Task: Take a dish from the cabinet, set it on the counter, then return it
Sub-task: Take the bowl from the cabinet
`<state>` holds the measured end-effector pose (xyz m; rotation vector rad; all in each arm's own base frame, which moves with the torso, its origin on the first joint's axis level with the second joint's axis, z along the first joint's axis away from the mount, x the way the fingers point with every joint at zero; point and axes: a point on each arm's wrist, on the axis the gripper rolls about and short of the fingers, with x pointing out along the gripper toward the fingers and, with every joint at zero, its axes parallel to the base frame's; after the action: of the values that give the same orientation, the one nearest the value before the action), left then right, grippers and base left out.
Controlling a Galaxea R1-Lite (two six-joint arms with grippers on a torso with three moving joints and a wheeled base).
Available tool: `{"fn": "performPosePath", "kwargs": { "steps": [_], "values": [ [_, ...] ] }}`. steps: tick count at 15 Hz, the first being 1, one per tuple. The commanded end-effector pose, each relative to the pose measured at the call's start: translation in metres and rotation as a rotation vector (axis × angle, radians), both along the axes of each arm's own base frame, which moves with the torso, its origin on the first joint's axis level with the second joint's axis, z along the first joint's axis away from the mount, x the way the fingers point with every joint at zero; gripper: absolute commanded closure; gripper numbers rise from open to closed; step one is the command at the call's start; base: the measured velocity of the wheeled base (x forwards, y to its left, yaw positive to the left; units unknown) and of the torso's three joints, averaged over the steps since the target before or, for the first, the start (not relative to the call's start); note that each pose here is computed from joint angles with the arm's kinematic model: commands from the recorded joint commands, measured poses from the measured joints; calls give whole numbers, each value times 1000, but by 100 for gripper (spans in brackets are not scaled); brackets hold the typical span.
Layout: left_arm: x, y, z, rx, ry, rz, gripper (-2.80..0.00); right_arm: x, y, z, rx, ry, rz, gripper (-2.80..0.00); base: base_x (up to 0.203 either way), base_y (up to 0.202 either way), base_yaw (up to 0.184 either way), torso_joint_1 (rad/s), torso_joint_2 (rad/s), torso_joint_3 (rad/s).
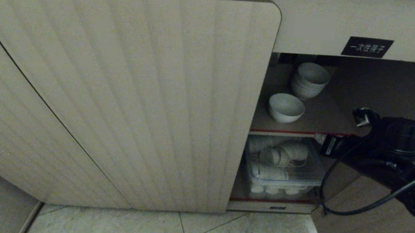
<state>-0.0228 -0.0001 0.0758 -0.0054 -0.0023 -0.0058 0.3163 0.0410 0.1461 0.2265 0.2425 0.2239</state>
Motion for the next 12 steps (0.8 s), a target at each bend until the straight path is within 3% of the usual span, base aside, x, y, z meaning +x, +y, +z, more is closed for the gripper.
{"fn": "performPosePath", "kwargs": {
  "steps": [1,12],
  "values": [
    [0,0,0,-1,-1,0,0,6,-2,0,3,-6,-7,0,0,0,0,0,0,0],
    [0,0,0,-1,-1,0,0,42,-5,8,8,0,-26,0,0,0,0,0,0,0]
  ]
}}
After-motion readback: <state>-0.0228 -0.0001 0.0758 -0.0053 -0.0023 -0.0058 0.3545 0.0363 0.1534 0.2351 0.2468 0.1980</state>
